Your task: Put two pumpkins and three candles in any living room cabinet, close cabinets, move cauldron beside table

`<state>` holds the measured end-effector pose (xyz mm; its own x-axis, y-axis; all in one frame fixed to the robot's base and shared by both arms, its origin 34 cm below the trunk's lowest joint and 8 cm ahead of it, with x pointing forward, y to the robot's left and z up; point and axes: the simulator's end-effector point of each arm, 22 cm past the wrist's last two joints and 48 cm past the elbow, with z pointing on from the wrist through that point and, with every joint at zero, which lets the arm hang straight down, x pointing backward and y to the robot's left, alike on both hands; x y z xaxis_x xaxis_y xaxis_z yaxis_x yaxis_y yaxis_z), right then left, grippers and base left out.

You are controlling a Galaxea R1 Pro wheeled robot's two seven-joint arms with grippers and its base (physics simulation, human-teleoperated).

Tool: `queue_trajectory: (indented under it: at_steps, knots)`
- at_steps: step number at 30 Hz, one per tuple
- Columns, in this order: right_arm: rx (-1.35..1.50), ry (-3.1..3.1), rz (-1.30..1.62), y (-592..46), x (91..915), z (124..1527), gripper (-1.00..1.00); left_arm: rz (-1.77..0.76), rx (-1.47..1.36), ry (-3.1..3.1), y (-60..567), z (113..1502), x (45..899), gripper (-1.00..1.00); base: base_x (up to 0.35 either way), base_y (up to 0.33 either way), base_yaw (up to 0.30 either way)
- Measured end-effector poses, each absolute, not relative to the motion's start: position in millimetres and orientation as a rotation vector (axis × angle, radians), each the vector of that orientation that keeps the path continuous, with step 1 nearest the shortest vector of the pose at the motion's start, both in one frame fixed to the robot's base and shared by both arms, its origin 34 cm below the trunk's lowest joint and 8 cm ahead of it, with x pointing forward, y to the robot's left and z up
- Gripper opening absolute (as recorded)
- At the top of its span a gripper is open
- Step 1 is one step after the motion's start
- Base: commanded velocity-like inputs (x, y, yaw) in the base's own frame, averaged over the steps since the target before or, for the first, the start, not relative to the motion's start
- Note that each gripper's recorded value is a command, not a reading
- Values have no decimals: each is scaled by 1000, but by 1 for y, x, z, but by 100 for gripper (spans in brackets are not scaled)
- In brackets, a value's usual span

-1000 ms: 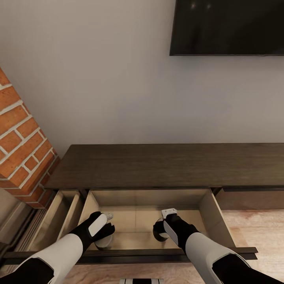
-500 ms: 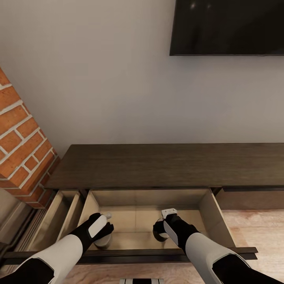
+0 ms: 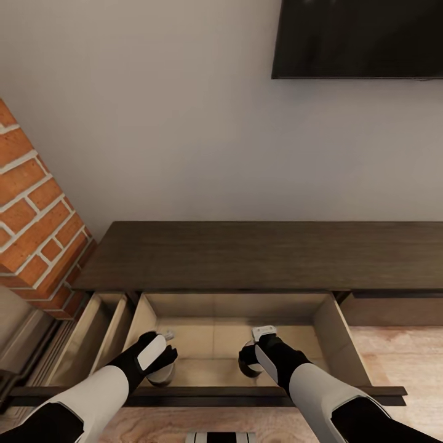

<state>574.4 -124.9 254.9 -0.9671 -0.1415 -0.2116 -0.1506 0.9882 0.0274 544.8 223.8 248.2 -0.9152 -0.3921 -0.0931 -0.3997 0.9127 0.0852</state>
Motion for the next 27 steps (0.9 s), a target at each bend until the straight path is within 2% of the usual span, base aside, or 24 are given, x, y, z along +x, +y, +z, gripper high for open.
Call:
queue_trajectory:
  at_steps: [9,16,19,27]
  knots:
    - [-216,2935,66,-125,570,249,-100,157,-622,3009,223,243,542,-100,0,0,24]
    - [-214,2933,67,-125,570,248,-100,156,-623,3008,224,243,543,-100,9,0,-190]
    - [-214,2933,67,-125,570,247,-100,156,-624,3008,224,242,543,-100,189,0,-165]
    - [-212,2936,68,-125,568,245,-100,155,-626,3012,223,240,541,-100,34,0,8]
